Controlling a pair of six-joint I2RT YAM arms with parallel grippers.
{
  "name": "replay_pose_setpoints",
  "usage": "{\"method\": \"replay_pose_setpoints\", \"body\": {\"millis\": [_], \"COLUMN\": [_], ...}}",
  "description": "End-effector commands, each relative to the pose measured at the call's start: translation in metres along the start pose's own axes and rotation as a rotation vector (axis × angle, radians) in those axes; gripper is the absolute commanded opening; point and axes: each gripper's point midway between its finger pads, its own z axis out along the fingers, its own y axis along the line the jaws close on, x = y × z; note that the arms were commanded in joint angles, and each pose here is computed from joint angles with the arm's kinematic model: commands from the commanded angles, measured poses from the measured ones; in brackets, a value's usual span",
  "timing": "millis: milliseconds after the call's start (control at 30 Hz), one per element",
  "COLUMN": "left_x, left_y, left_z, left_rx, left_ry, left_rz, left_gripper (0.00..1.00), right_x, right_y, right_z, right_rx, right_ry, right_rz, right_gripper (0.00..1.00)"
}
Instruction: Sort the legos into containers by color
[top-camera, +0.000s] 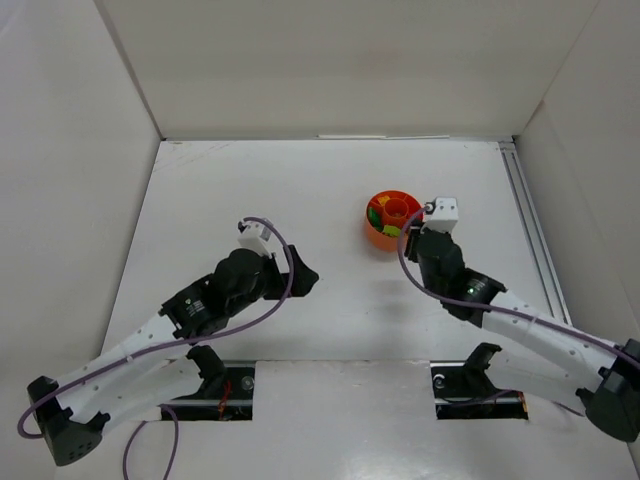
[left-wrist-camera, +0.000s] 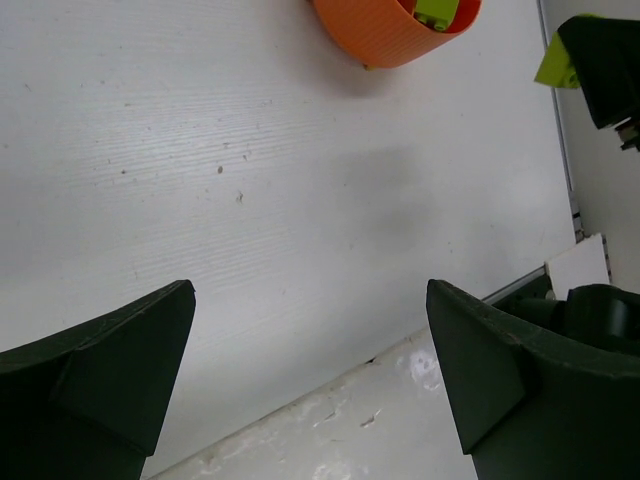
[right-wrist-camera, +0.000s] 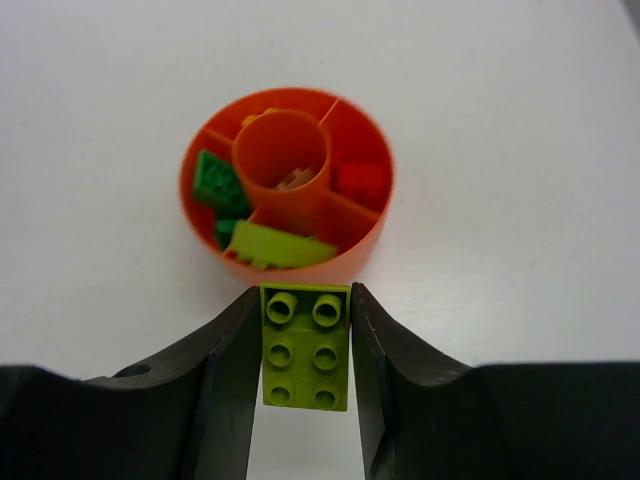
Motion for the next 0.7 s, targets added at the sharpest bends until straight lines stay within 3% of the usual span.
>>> {"method": "replay_pose_setpoints", "body": {"millis": [0, 33, 67, 133, 200, 467, 667], "left_x": [-0.032, -0.035, -0.041, -0.041, -0.048, -0.050, -0.048], "left_y": [-0.021, -0.024, -0.030, -0.031, -0.037, -0.039, -0.037], "left_z": [0.002, 0.002, 0.002, 0.008, 0.008, 0.019, 0.026], "left_rx": [0.046, 0.049, 0.067, 0.064, 0.081, 0.075, 0.052], "left_ry": [-0.095, -0.098, -0.118, -0.116, -0.136, -0.144, -0.132], "left_rz": [0.038, 0.037, 0.049, 0.061, 0.065, 0.064, 0.059], "left_gripper": [1.00, 1.00, 1.00, 1.00, 1.00, 1.00, 1.00], "right_x": [-0.050, -0.053, -0.052, -0.065, -0.060, -0.066, -0.058], "right_y": [-0.002, 0.015, 0.000, 0.013, 0.010, 0.022, 0.028], "right_z": [0.014, 0.013, 0.024, 0.025, 0.040, 0.070, 0.063], "right_rx": [-0.153, -0.296, -0.291, -0.428, -0.488, -0.653, -0.747], "right_ry": [-0.228, -0.260, -0.273, -0.368, -0.371, -0.431, -0.501], "right_rz": [-0.216, -0.268, -0.305, -0.423, -0.485, -0.513, -0.479], "right_gripper": [0.18, 0.18, 0.18, 0.18, 0.16, 0.13, 0.16]}}
